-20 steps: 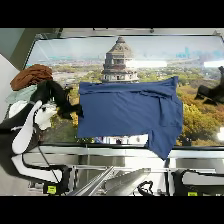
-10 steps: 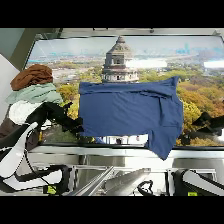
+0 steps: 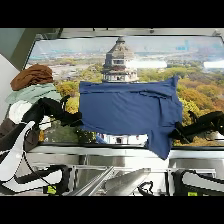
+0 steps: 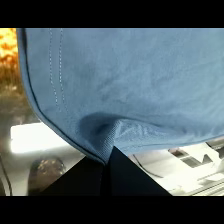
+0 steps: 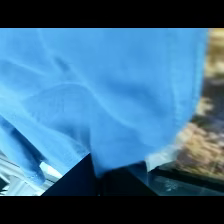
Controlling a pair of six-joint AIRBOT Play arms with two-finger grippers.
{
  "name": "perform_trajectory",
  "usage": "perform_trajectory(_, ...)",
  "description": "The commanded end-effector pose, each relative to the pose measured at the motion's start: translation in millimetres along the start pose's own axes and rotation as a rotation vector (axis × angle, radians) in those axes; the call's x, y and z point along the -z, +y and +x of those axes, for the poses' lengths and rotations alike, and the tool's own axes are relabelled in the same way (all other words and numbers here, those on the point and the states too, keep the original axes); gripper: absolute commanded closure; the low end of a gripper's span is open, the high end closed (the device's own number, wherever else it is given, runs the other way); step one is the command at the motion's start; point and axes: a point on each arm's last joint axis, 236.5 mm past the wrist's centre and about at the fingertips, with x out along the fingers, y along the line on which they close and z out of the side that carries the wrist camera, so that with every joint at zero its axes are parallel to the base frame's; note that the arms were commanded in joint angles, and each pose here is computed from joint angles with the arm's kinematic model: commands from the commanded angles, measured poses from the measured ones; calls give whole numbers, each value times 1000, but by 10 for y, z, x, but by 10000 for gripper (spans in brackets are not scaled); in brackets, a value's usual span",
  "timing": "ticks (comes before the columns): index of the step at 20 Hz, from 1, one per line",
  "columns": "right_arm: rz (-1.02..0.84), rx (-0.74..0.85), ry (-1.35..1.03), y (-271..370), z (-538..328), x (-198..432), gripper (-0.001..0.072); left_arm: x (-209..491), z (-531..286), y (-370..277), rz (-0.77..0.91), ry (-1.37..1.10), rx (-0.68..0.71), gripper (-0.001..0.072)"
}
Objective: Fold the shirts.
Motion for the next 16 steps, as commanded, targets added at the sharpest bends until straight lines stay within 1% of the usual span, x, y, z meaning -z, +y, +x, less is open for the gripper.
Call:
perform_trajectory(1,-38,22,20,66,29,68,692,134,-22,70,-17,54,-33,695)
perform_trajectory(2,-16,75,22,-23,-30,122,692,267,-52,208,-41,97,-95,696)
perform_trajectory(4,55,268,4,-366,-254,273,692,574,-146,542,-93,152,-241,695)
perform_trajectory(5,82,346,-40,-492,-390,284,692,710,-206,684,-100,160,-292,696)
perform_trajectory(6,92,393,-99,-554,-515,255,692,804,-230,748,-111,153,-302,696)
perform_trajectory(7,81,379,-142,-497,-566,218,692,867,-236,783,-126,135,-297,696)
perform_trajectory(8,51,330,-161,-368,-555,184,692,886,-245,809,-136,113,-294,696)
perform_trajectory(10,-44,177,-213,48,-566,14,692,790,-284,736,-122,58,-264,696)
perform_trajectory(12,-128,46,-322,540,-807,-264,692,476,-396,492,-102,-37,-189,695)
perform_trajectory(14,-203,41,-439,844,-1118,-581,692,61,-562,265,-68,-123,-142,696)
perform_trajectory(16,-257,48,-493,1070,-1236,-877,691,-413,-676,93,-16,-200,-141,696)
